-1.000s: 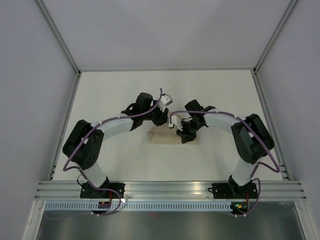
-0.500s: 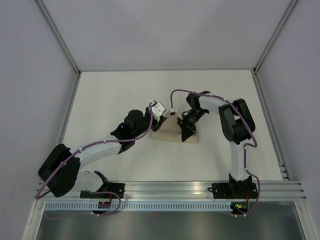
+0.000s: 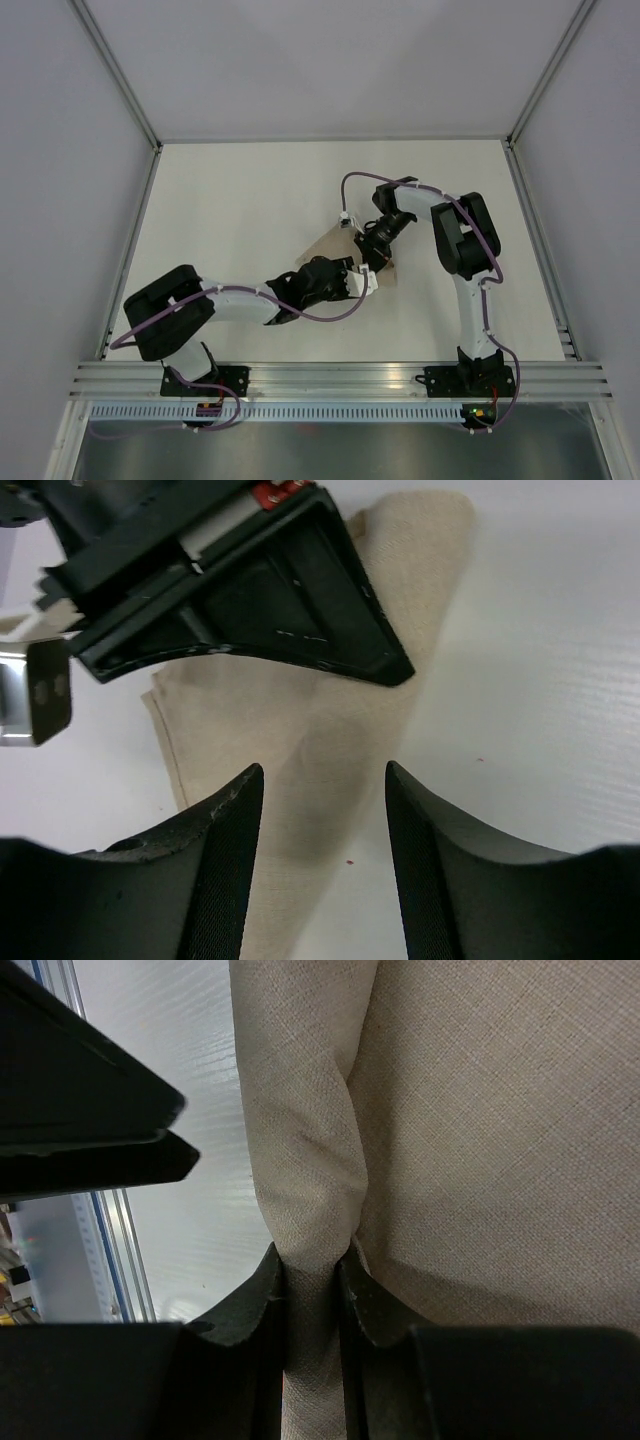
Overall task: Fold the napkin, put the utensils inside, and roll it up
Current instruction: Roll the napkin at the center of the board.
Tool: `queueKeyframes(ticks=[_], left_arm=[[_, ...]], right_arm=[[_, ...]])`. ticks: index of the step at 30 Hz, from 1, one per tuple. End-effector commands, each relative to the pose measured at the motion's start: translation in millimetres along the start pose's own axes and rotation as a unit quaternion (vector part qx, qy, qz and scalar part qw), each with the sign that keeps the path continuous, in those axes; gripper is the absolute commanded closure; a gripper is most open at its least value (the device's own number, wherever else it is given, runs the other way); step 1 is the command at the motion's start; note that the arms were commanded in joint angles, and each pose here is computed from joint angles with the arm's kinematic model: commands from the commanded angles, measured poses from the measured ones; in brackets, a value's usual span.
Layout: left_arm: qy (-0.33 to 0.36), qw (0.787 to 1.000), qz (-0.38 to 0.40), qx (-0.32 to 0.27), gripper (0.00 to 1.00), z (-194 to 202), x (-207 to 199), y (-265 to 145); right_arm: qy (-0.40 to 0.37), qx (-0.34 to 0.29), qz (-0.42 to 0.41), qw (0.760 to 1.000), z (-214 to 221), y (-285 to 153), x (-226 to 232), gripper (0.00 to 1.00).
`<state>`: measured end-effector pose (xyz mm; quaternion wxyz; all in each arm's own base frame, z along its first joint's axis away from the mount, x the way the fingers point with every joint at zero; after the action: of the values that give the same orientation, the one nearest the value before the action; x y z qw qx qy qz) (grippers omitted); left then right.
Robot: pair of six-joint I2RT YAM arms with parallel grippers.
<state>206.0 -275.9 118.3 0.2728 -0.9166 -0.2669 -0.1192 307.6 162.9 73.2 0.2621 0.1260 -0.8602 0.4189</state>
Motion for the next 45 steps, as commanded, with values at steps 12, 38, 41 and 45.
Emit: queueKeyframes(ticks=[12, 38, 41, 45], left_arm=[[0.120, 0.992, 0.028, -0.002, 0.36, -5.7, -3.3, 40.9], [-0.002, 0.986, 0.141, 0.094, 0.89, 18.6, -1.5, 57.7], [-0.025, 0.984, 0.152, 0.089, 0.92, 13.6, 2.5, 58.6], [-0.058, 0.979, 0.173, 0.087, 0.93, 10.4, 6.3, 58.4]], right_arm=[[0.005, 0.091, 0.025, 0.996, 39.0, 7.9, -34.8, 0.99], [-0.033, 0.029, 0.053, 0.998, 9.4, -27.9, -5.8, 0.51], [-0.046, -0.002, 0.091, 0.995, -5.9, -52.6, 7.6, 0.44], [-0.027, -0.047, 0.141, 0.989, -2.4, -84.2, 14.5, 0.41]])
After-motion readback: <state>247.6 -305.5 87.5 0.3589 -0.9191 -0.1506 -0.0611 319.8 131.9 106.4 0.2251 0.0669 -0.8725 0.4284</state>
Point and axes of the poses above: each gripper's point midway between its finger pads, its own y axis out along the fingers, its own x axis along the line the jaws close on, z = x × y, the point moved 9 cm from there along -y, back along the fingers, and after that the axes turned 11 degrees about -y, right-handed, at the moved point
